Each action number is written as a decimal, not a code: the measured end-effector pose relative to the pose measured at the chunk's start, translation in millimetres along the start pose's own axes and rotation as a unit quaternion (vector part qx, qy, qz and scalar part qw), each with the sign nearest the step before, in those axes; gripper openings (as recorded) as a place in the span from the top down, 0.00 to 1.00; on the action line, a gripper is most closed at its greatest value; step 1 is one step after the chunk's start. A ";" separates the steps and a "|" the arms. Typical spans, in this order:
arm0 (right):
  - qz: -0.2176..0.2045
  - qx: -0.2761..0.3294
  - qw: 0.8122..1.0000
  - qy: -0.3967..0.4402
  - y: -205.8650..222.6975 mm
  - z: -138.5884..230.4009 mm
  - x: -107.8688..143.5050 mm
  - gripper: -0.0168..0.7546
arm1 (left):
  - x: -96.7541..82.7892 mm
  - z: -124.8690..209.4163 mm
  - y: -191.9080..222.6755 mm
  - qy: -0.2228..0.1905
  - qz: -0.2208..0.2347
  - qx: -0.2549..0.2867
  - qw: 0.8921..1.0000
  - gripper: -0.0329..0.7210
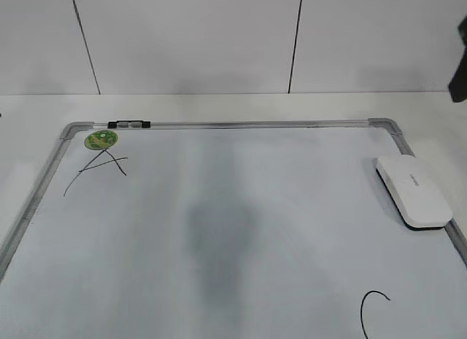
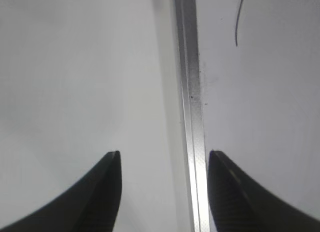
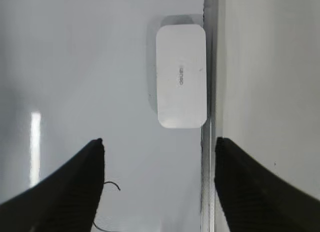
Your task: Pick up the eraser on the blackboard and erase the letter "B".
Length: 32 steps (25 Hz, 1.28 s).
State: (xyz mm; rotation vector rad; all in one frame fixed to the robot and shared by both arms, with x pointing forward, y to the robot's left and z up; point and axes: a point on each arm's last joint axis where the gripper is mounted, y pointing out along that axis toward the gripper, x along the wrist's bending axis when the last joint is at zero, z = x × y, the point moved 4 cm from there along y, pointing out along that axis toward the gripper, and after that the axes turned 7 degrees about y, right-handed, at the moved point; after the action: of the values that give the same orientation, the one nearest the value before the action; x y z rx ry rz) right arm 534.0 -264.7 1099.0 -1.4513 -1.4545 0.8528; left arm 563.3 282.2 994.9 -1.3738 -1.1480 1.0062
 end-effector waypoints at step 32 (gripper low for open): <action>-0.026 -0.272 0.962 -0.023 -53.7 263.4 -58.8 0.29 | -40.4 276.4 -118.6 0.000 -0.038 -0.379 0.925 0.64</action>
State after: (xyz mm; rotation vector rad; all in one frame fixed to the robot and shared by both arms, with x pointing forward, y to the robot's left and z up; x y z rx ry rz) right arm 266.4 -297.0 1043.6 -1.7855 -1.8474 0.4679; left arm 272.7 296.2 1081.0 -1.8983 -1.6713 0.5022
